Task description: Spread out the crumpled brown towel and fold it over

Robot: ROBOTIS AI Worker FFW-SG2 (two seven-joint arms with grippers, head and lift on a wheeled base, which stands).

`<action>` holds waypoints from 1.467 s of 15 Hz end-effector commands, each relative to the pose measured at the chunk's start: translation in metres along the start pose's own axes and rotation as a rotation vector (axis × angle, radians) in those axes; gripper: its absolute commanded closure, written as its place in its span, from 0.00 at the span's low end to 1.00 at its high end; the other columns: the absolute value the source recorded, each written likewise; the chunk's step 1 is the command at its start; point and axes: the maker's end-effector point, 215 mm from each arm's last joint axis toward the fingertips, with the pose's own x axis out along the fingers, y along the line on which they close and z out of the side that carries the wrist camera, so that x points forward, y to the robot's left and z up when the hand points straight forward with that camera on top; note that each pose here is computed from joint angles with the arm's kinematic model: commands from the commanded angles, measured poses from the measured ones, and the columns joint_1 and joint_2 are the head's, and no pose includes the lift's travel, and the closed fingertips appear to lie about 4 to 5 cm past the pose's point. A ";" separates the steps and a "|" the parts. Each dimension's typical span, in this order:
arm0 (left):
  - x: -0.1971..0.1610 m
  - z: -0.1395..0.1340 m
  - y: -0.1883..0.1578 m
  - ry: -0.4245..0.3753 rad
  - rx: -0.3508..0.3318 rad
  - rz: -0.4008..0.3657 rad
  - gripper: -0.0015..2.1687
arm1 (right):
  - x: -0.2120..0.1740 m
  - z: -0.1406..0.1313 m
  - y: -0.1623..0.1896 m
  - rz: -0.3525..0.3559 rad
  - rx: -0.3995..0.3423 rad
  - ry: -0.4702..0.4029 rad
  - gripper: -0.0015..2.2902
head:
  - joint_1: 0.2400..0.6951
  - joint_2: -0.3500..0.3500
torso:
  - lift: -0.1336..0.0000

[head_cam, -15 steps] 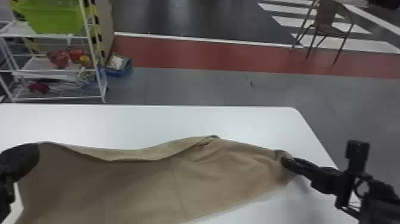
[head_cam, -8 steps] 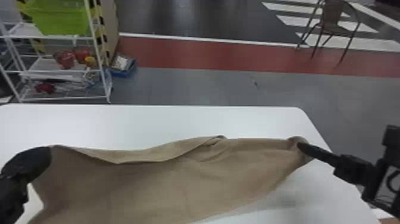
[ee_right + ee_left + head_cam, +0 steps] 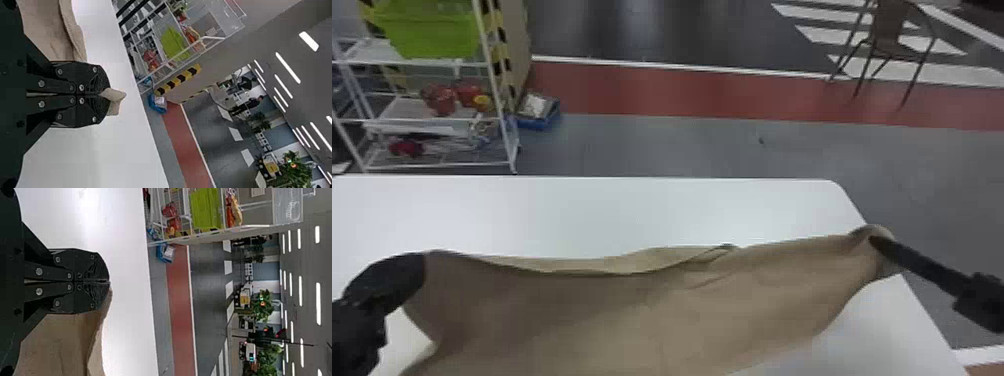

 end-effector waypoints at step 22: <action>0.013 -0.008 -0.011 0.022 0.014 -0.035 0.80 | -0.078 -0.043 -0.077 -0.137 -0.138 0.067 0.79 | 1.00 0.08 | 0.08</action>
